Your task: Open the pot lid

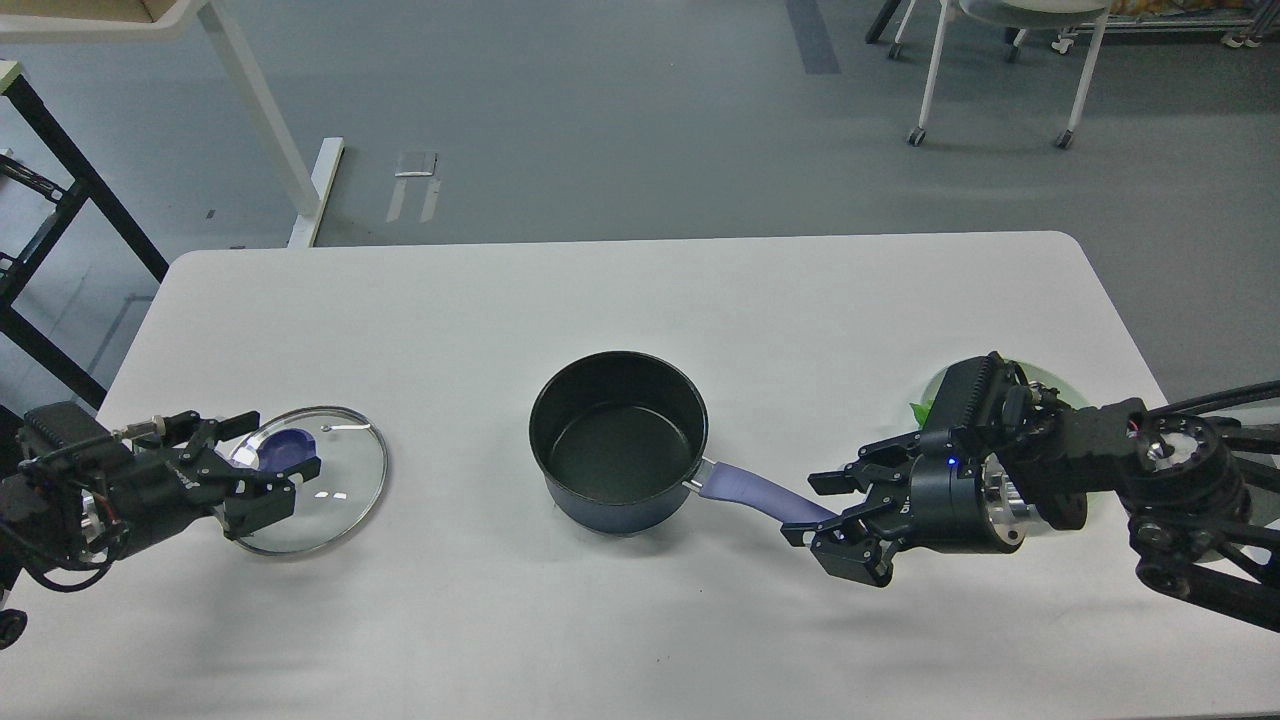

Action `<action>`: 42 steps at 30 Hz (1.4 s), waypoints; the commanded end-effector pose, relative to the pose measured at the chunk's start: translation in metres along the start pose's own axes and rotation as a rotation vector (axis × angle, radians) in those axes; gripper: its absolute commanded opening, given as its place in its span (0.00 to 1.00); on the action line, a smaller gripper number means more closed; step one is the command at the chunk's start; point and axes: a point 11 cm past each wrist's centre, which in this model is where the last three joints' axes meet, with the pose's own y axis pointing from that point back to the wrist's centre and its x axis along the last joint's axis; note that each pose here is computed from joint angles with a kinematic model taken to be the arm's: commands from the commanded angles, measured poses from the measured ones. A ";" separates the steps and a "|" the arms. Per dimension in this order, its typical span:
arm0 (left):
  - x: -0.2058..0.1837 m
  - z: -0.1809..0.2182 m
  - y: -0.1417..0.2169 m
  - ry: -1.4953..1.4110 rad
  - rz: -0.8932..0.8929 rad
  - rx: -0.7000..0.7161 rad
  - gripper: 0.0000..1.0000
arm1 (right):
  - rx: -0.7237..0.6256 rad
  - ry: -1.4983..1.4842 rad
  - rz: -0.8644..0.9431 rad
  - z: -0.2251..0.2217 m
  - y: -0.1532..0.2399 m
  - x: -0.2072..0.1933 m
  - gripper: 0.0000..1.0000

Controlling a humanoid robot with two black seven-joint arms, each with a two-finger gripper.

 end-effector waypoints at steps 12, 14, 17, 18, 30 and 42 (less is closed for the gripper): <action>0.179 -0.036 -0.042 0.970 0.598 0.103 0.99 | 0.010 -0.723 0.675 0.097 0.112 0.138 0.99; 0.186 -0.034 -0.050 1.076 0.643 0.082 0.99 | 0.026 -0.868 0.777 0.120 0.124 0.141 0.99; 0.191 -0.030 -0.063 1.201 0.686 0.054 0.99 | 0.065 -1.046 0.902 0.150 0.128 0.144 0.99; 0.190 -0.028 -0.069 1.248 0.696 0.049 0.99 | 0.078 -1.107 0.941 0.160 0.129 0.143 0.99; 0.168 -0.013 -0.123 1.724 0.740 -0.066 1.00 | 0.376 -1.835 1.461 0.239 0.082 0.122 1.00; 0.159 -0.005 -0.134 1.849 0.782 -0.115 1.00 | 0.632 -2.253 1.509 0.218 -0.007 0.105 1.00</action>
